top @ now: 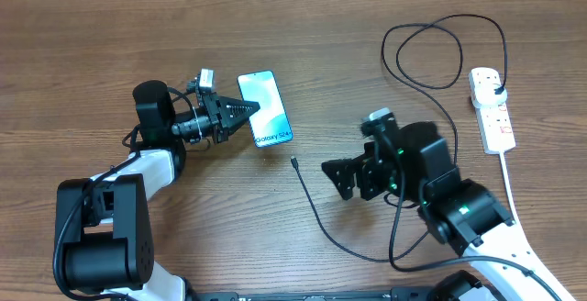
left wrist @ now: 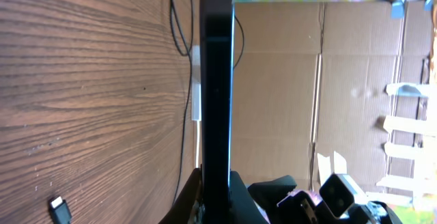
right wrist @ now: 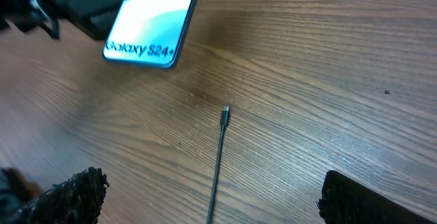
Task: Plug charger to phone and switch on socket
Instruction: 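Hold the phone upright with the left gripper, withdraw the right gripper, then move the right gripper down over the black USB-C cable end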
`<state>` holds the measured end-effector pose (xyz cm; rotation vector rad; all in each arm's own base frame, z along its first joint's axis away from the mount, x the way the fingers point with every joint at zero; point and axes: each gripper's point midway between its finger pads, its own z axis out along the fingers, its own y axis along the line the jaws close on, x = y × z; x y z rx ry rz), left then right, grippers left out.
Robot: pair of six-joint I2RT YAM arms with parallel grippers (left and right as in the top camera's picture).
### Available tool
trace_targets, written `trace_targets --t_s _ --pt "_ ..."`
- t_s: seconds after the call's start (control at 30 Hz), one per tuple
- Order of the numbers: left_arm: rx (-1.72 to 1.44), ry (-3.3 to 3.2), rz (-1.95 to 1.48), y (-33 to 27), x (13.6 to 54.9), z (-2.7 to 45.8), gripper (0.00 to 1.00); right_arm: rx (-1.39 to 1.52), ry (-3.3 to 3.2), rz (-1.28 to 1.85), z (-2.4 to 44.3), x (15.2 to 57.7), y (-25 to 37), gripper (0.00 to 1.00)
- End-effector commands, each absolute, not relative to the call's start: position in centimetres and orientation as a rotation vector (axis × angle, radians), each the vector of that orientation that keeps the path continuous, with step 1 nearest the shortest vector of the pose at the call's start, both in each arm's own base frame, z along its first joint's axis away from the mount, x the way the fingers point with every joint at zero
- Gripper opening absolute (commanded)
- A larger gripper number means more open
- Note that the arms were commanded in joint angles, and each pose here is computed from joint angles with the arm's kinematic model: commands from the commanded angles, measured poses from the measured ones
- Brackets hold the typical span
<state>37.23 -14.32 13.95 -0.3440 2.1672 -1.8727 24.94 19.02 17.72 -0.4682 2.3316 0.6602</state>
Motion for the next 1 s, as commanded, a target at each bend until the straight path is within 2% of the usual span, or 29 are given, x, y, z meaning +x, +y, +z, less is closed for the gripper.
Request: trace_targets --t_s 0.0,0.3,0.57,0.67,0.97 --pt "-0.206 2.128 -1.875 -14.6 37.4 15.5 0.05 -0.475 2.324 0.504 17.2 25.6 18.7 1.00" --pt "-0.194 2.112 -1.856 -14.4 37.6 15.7 0.04 -0.606 2.372 0.488 14.7 24.8 20.9 1.00" --pt "-0.252 2.090 -1.814 -13.0 38.5 15.6 0.05 -0.674 2.386 0.398 12.3 25.6 22.2 0.94" --pt "-0.266 2.083 -1.807 -12.4 38.7 15.6 0.05 -0.739 2.380 0.369 11.2 26.0 22.8 0.87" --pt "-0.339 2.073 -1.801 -11.2 39.2 15.6 0.05 -0.756 2.420 0.261 7.5 27.3 23.4 0.83"
